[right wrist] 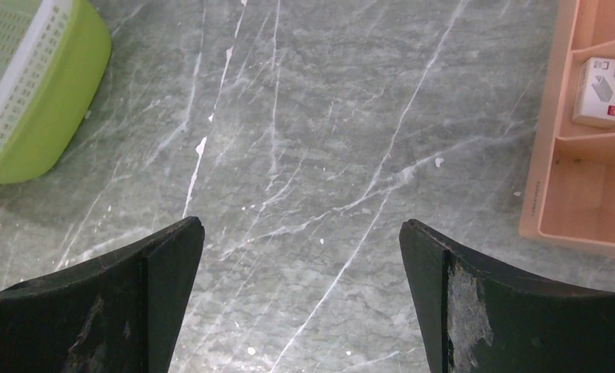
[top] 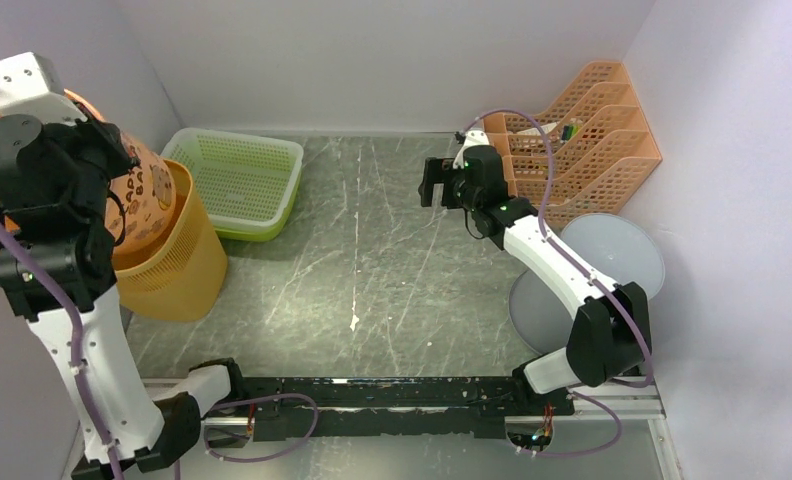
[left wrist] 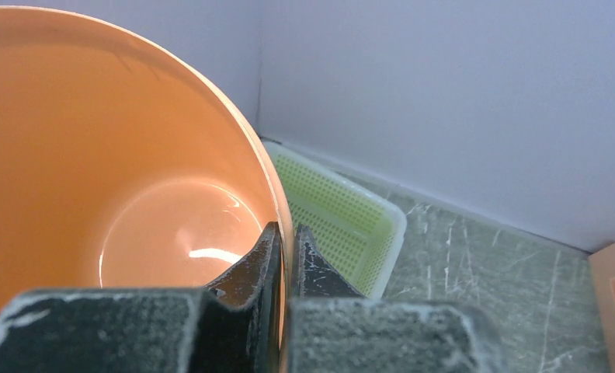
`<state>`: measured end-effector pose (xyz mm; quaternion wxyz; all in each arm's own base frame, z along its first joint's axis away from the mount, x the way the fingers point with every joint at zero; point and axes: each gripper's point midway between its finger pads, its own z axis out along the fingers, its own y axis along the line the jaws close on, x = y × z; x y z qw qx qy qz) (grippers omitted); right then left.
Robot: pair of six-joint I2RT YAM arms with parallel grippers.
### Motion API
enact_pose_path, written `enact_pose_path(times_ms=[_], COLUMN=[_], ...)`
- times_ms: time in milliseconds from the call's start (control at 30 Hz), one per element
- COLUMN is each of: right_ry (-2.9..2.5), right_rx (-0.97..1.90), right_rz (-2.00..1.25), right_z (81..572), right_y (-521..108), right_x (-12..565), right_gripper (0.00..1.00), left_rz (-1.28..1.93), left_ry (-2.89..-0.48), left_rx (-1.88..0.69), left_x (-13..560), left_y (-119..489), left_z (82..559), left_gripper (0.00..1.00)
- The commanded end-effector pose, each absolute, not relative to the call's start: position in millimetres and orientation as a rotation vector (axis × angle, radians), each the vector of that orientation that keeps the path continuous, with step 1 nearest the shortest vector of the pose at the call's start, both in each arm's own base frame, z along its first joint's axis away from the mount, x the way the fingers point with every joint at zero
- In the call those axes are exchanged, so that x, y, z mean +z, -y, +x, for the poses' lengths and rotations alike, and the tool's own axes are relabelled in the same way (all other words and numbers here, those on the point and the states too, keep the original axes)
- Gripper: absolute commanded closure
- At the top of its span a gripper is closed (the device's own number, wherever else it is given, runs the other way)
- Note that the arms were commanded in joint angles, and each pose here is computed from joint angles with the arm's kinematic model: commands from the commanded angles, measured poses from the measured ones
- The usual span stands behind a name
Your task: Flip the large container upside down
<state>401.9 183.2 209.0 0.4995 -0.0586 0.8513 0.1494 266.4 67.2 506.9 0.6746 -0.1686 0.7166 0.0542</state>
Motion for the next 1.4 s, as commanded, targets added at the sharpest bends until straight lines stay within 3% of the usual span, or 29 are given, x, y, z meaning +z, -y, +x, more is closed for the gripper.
enact_pose_path(times_ms=[0, 300, 833, 1000, 1367], right_ry=[-2.004, -1.95, -1.739, -1.719, -1.732], right_rx=[0.343, 0.3, 0.252, 0.268, 0.258], right_rz=[-0.121, -0.043, 0.257, 0.24, 0.241], right_z=[411.1, 420.5, 460.1, 463.2, 470.4], right_y=[-182.9, -170.6, -58.0, -59.2, -56.1], right_x=[230.2, 250.2, 338.8, 351.4, 342.8], right_gripper=[0.0, 0.0, 0.0, 0.0, 0.0], left_rz=[-0.25, 0.008, 0.292, 0.226, 0.207], left_ry=[-1.462, -1.137, -1.051, -1.086, -1.358], left_rx=[0.046, -0.171, -0.961, -1.113, -1.026], left_x=[554.7, 640.4, 589.1, 547.5, 488.8], left_y=[-46.3, 17.6, 112.2, 111.6, 170.7], left_z=[257.1, 196.0, 201.2, 224.6, 322.4], left_gripper=[0.93, 0.94, 0.93, 0.93, 0.93])
